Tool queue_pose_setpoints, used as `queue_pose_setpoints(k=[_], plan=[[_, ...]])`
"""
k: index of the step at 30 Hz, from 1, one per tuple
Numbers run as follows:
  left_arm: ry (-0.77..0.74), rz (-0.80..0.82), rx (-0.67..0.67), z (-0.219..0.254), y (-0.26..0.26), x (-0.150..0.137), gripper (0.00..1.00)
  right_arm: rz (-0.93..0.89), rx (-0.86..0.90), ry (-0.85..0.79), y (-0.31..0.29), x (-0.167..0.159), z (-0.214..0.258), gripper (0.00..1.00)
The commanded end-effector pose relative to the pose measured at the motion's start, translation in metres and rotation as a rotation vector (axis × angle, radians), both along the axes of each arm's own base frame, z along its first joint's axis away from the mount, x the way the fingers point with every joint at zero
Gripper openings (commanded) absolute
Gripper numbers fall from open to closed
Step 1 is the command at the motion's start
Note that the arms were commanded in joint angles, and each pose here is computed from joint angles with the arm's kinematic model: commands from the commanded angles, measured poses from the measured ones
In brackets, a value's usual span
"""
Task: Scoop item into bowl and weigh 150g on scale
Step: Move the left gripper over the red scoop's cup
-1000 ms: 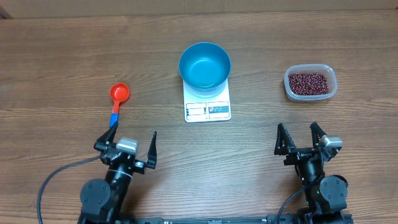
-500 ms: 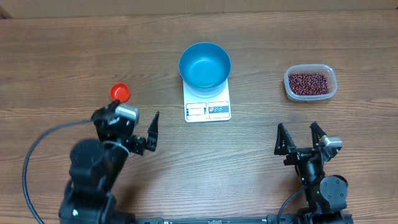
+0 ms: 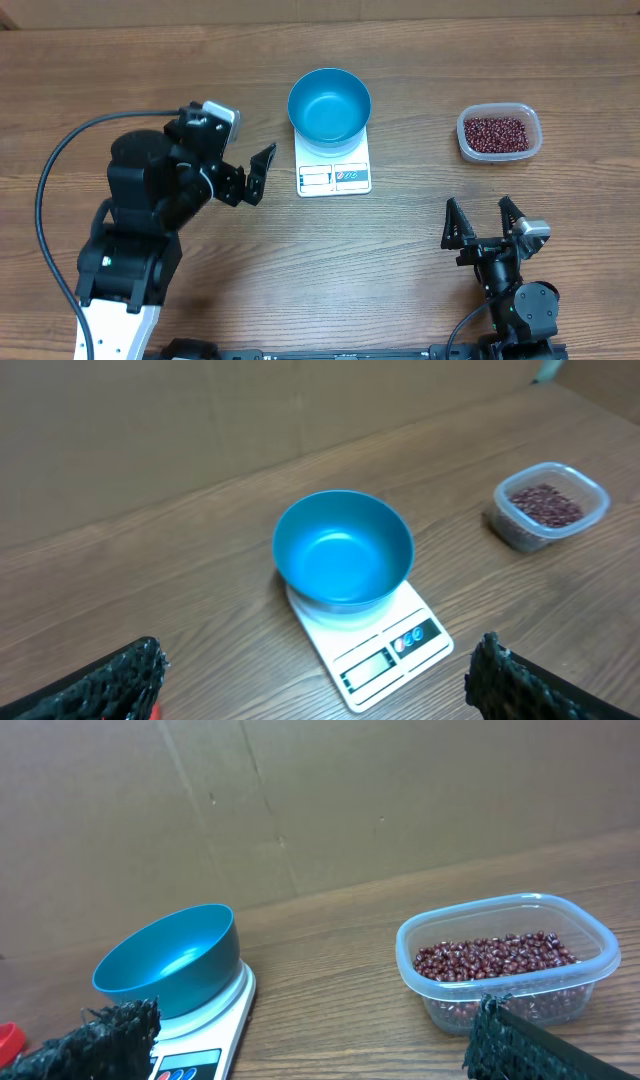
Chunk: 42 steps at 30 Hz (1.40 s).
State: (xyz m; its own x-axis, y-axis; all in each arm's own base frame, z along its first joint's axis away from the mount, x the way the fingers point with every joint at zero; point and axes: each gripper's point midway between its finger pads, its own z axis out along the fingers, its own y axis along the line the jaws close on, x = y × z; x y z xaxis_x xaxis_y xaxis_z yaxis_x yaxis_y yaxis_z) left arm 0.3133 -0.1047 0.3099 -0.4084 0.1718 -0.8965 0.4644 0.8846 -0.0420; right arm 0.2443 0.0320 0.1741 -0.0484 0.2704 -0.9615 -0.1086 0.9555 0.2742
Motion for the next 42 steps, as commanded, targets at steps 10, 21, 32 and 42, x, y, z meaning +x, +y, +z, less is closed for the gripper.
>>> queue_pose_setpoints(k=[10,21,32,42], plan=[[0.086,-0.044,-0.025,-0.012,-0.008,0.000,1.00,-0.008,0.000,0.000,-0.001,0.000,-0.003,1.00],[0.134,0.089,-0.016,-0.019,0.028,0.025,1.00,-0.008,0.000,0.000,-0.001,0.000,-0.003,1.00],[0.351,0.277,0.020,-0.065,0.115,0.070,0.89,-0.008,0.000,0.000,-0.001,0.000,-0.003,1.00],[0.540,0.321,0.021,-0.142,0.154,0.087,0.75,-0.008,0.000,0.000,-0.001,0.000,-0.003,1.00]])
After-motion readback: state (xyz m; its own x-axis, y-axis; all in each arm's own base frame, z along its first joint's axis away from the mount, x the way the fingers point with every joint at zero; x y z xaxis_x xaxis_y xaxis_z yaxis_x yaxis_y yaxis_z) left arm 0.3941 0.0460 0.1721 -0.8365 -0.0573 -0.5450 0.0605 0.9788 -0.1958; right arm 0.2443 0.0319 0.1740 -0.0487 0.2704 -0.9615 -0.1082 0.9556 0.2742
